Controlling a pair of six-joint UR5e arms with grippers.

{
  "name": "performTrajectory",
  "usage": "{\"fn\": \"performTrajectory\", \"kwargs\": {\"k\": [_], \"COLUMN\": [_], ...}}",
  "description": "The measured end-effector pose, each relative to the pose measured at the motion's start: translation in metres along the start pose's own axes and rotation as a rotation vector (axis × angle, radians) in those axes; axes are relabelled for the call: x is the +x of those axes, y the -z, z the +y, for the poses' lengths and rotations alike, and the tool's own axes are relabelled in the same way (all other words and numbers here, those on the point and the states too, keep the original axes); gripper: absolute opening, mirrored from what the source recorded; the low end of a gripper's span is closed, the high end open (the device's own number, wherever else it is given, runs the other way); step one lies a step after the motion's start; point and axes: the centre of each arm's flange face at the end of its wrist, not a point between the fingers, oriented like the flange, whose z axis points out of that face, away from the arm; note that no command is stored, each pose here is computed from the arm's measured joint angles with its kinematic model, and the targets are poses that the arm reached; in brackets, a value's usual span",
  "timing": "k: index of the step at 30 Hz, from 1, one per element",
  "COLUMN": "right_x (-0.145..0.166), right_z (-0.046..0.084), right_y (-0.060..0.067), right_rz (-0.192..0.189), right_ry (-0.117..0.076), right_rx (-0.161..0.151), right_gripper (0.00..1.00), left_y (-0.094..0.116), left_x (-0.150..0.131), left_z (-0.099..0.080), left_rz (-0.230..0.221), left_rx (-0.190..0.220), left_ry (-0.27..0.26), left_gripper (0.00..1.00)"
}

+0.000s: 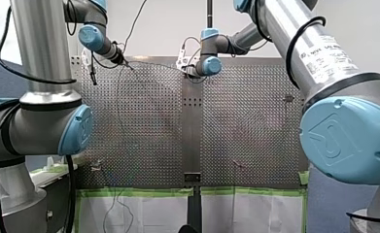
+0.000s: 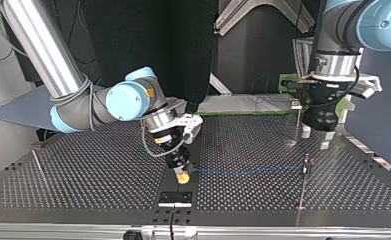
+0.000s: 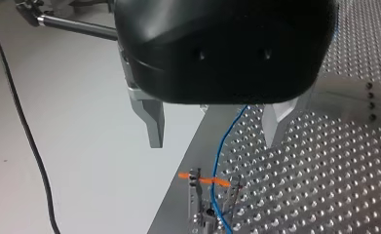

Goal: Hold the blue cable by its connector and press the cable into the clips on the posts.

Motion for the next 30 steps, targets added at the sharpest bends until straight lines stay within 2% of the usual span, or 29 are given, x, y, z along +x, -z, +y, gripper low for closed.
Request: {"fn": "performTrajectory", "kwargs": {"k": [9, 13, 21, 30], "right_x": [-0.001, -0.001, -0.001, -0.002], "right_z": [-0.001, -0.001, -0.002, -0.003], "right_y": [0.001, 0.001, 0.001, 0.001], "right_rz": [-0.005, -0.006, -0.007, -0.008], "right_ry": [0.002, 0.003, 0.004, 0.004], "right_rx": [-0.003, -0.003, -0.002, 0.000], "right_gripper": [0.00, 0.00, 0.00, 0.00], "left_y": [-0.011, -0.014, -0.017, -0.017], "left_x": [0.013, 0.016, 0.010, 0.010], "left_z": [0.003, 0.001, -0.006, -0.008], "left_rz": [0.024, 0.030, -0.001, -0.005], "left_rx": [-0.029, -0.021, -0.001, 0.004], "left_ry": [-0.071, -0.104, -0.177, -0.244], "left_gripper": [1.00, 1.00, 1.00, 1.00]}}
